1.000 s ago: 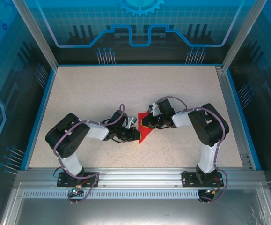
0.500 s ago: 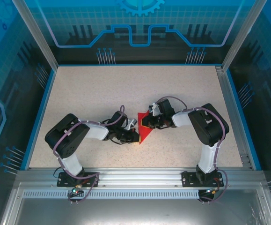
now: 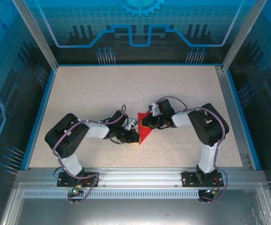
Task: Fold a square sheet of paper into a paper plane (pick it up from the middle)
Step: Fourth fold the wing at the center of the table.
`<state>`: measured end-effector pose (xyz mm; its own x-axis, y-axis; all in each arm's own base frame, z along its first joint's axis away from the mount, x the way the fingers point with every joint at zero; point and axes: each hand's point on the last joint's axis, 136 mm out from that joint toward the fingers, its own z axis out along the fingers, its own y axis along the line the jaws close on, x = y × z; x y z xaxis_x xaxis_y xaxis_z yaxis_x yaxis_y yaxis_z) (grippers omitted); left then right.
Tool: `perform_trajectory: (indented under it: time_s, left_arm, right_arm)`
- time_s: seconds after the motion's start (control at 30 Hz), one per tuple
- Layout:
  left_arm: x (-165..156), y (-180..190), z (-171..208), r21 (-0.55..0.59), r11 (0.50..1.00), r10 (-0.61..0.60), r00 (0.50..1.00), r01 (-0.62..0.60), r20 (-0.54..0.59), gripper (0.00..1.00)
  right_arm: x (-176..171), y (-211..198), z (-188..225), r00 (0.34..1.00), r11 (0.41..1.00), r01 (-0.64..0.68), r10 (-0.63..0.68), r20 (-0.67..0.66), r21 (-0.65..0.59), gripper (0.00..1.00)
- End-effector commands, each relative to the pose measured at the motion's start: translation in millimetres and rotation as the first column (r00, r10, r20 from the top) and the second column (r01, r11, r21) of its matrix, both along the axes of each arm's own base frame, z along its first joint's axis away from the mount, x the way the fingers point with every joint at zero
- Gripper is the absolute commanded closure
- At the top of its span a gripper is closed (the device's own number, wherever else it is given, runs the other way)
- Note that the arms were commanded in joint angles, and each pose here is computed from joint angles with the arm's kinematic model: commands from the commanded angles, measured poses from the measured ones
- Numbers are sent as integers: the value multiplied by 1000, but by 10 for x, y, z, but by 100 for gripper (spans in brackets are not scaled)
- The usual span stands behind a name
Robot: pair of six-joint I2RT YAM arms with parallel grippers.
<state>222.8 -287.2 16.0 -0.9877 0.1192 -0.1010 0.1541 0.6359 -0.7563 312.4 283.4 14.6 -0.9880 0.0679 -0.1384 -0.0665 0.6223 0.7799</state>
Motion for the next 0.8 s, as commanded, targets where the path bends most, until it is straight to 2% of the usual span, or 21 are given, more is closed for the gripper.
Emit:
perform_trajectory:
  time_s: [0.0,0.1,0.27,0.4,0.5,0.77]
  left_arm:
    - [-378,147,-52,32,999,-38,990,42,-137,85]
    - [-360,134,79,7,999,-37,994,38,-101,77]
    - [-264,101,328,-44,999,-4,1000,3,-25,79]
    - [-42,-9,618,-107,993,51,997,-46,51,84]
    - [160,-125,733,-147,985,99,993,-88,67,87]
    - [387,-266,539,-162,976,148,989,-143,22,87]
  right_arm:
    - [-350,-343,-639,987,976,15,-49,-151,-216,88]
    - [-354,-332,-645,987,976,16,-50,-151,-215,88]
    - [-362,-331,-649,987,975,20,-54,-151,-221,88]
    - [-365,-333,-651,987,975,20,-54,-149,-222,88]
    - [-372,-338,-660,987,974,21,-56,-151,-224,89]
    - [-378,-343,-658,987,974,21,-56,-151,-226,89]
